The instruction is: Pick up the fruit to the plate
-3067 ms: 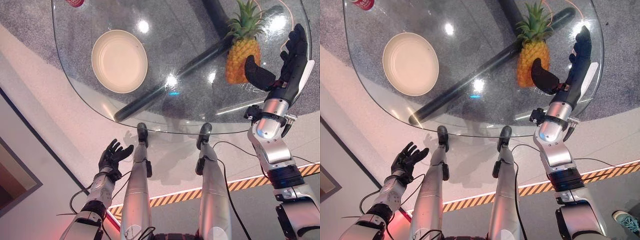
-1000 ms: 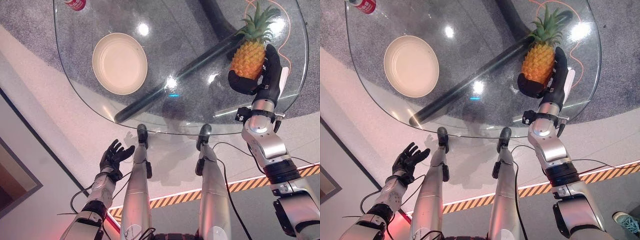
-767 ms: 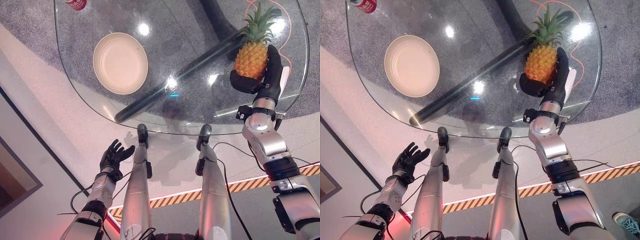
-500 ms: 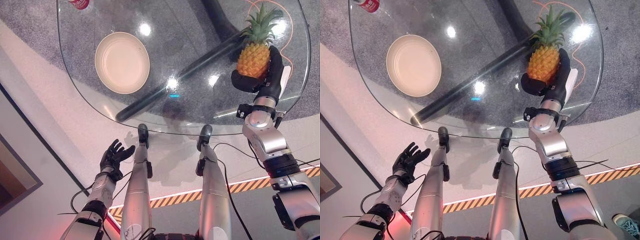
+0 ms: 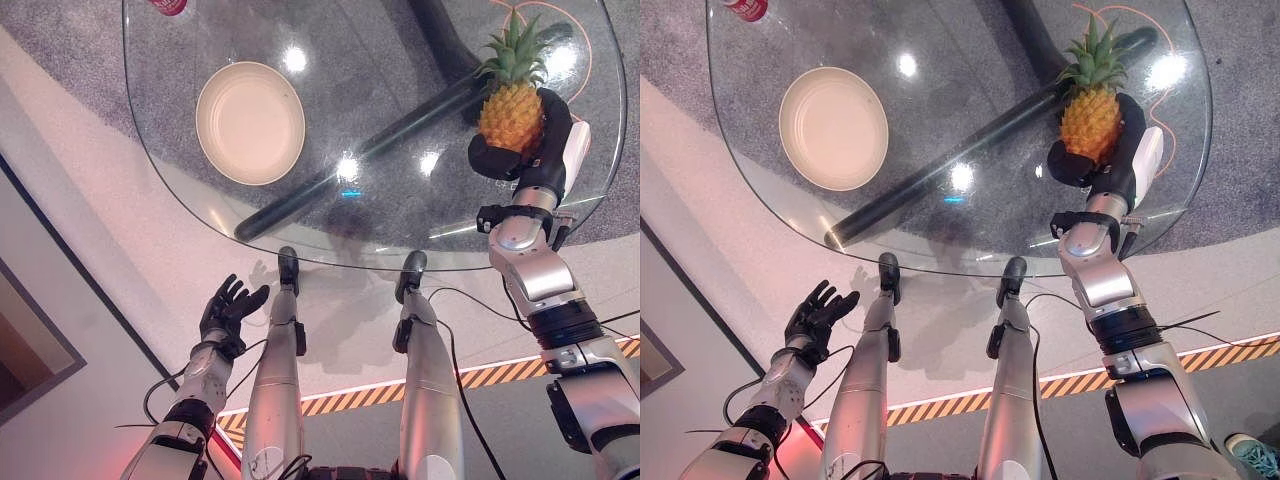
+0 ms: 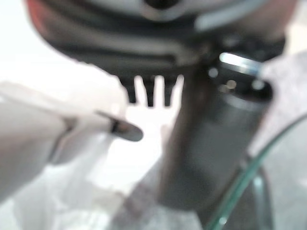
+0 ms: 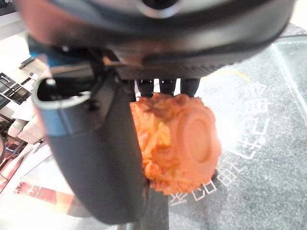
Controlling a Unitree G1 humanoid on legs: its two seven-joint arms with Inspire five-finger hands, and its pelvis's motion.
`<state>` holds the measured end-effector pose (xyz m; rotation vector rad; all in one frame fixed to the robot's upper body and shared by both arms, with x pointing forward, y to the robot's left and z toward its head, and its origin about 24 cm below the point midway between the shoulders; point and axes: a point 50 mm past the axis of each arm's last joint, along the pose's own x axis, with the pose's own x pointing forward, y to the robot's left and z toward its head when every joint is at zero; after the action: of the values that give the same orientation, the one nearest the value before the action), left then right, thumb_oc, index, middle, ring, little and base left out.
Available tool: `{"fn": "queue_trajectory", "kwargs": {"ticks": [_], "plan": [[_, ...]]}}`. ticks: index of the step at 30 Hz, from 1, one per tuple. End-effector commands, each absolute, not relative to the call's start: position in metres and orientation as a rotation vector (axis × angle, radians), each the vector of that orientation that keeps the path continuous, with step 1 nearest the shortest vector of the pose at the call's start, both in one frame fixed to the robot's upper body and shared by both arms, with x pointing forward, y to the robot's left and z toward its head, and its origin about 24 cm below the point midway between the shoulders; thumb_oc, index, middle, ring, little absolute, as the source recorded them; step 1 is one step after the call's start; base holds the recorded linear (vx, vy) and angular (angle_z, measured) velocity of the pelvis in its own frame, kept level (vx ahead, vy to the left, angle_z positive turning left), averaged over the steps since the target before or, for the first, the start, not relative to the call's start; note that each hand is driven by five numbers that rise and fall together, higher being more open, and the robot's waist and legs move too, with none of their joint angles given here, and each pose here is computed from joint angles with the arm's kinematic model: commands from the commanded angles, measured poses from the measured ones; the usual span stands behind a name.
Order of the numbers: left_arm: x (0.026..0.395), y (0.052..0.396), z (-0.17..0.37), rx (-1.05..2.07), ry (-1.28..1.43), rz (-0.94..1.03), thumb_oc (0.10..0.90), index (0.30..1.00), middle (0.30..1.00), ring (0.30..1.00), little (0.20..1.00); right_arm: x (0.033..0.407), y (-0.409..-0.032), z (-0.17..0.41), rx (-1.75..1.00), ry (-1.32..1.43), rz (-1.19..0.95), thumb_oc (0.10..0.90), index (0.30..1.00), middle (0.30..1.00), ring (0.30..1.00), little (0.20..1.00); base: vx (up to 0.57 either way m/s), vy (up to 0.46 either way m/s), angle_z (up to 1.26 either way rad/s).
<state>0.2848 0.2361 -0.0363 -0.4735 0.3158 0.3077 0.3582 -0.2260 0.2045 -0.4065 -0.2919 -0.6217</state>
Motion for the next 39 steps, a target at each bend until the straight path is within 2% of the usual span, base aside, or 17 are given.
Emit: {"fn": "queue_trajectory", "kwargs": {"ticks": [1,8,14,18,25,39], "plan": [[0.275,0.255,-0.037,-0.538,0.263,0.434,0.8,0.9,0.9,0.9,0.9,0.357,-0.232,0.201,-0.513,-0.302,-0.632,0.1,0.3,0.3,0.3,0.2,0.0,0.0,0.0],[0.284,0.28,-0.011,-0.592,0.111,0.623,0.8,0.9,0.9,0.9,0.9,0.354,-0.233,0.205,-0.509,-0.351,-0.665,0.1,0.3,0.3,0.3,0.2,0.0,0.0,0.0],[0.295,0.309,0.034,-0.606,-0.101,0.81,0.8,0.9,0.9,0.9,0.9,0.35,-0.232,0.21,-0.493,-0.418,-0.712,0.1,0.3,0.3,0.3,0.2,0.0,-0.006,0.0],[0.303,0.317,0.059,-0.605,-0.2,0.858,0.8,0.9,0.9,0.9,0.9,0.349,-0.231,0.214,-0.471,-0.453,-0.738,0.1,0.3,0.3,0.3,0.2,0.0,0.0,0.0],[0.315,0.318,0.102,-0.564,-0.357,0.859,0.8,0.9,0.9,0.9,0.9,0.344,-0.232,0.224,-0.439,-0.525,-0.782,0.1,0.3,0.3,0.3,0.2,0.0,0.0,0.0],[0.319,0.308,0.129,-0.604,-0.494,0.81,0.8,0.9,0.9,0.9,0.9,0.329,-0.225,0.245,-0.414,-0.756,-0.87,0.1,0.3,0.3,0.3,0.2,0.0,0.0,0.0]]}}
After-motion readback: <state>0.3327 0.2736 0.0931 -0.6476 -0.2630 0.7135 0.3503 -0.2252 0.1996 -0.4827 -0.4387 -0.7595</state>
